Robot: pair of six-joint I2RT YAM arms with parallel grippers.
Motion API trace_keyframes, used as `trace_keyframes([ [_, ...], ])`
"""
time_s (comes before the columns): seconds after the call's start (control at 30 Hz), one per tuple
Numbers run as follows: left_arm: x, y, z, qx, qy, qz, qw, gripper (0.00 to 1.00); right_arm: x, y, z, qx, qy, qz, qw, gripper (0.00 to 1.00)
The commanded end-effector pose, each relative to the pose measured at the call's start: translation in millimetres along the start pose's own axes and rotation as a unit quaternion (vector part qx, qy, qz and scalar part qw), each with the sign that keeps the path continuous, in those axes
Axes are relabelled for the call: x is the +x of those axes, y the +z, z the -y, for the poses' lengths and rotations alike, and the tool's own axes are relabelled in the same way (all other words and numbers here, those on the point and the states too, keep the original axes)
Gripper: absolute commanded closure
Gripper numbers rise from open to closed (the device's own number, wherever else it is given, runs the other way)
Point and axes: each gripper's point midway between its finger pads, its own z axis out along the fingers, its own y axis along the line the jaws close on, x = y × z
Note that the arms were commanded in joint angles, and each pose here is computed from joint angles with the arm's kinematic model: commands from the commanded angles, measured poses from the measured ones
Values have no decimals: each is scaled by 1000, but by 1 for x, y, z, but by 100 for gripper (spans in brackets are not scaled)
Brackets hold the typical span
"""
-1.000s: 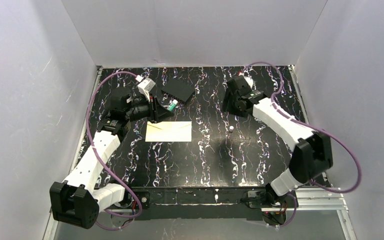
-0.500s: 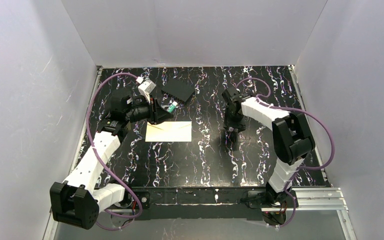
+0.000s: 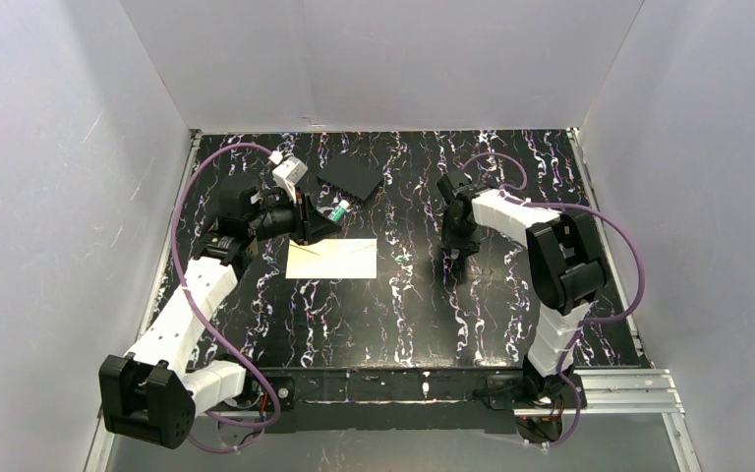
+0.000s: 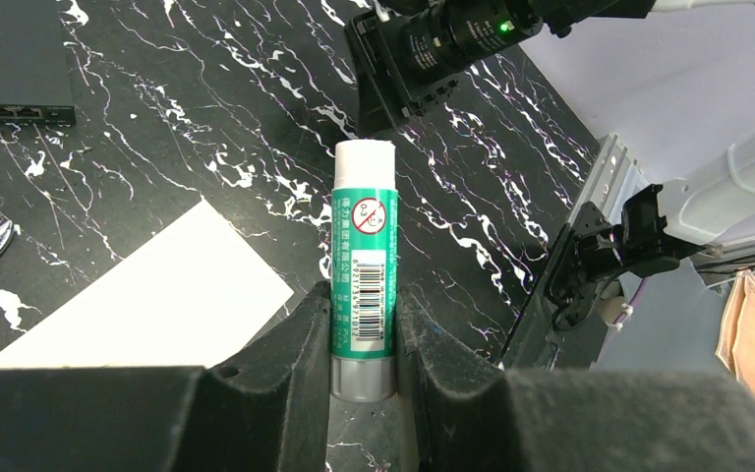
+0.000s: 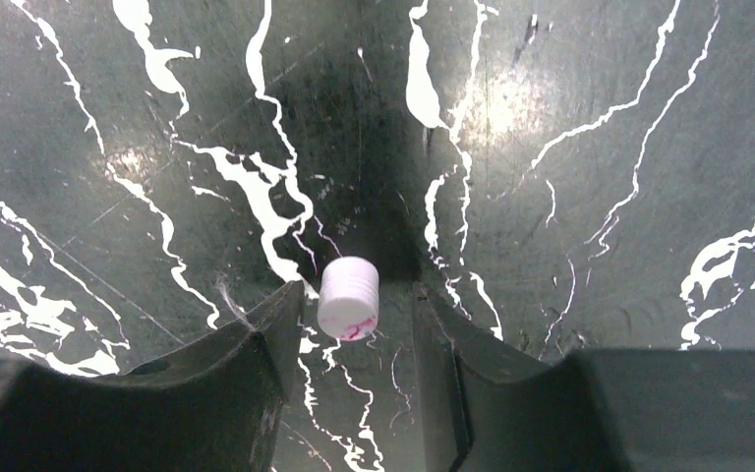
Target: Place the letter into the envelope and seal it
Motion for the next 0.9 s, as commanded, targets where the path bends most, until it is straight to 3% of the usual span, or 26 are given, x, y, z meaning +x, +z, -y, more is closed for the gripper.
trace_keyframes([
  [0.0,-1,-3,4,5,12,-1,1000,100,-20,0,-9,-15,-7,19,1000,52],
  [0.07,0,-3,5,6,13,-2,1000,100,-21,-1,-9,-15,-8,16,1000,59],
  [0.27,-2,-5,5,4,19,-2,1000,100,-22,-14,-10,-21,-11,8,1000,98],
  [0.37,-4,-5,7,8,23,-1,1000,100,-26,-39,-23,-65,-16,10,998,99],
  [0.43,-6,-5,10,17,25,-2,1000,100,-28,-62,-46,-135,-21,8,991,99],
  [0.53,-5,-2,21,54,28,-9,998,100,-27,-116,-97,-305,-31,2,952,99],
  [0.67,-1,-2,39,101,48,-20,994,100,-26,-196,-143,-498,-19,1,867,99],
  [0.87,2,-5,59,152,77,-20,985,100,-28,-292,-161,-642,12,17,766,99],
])
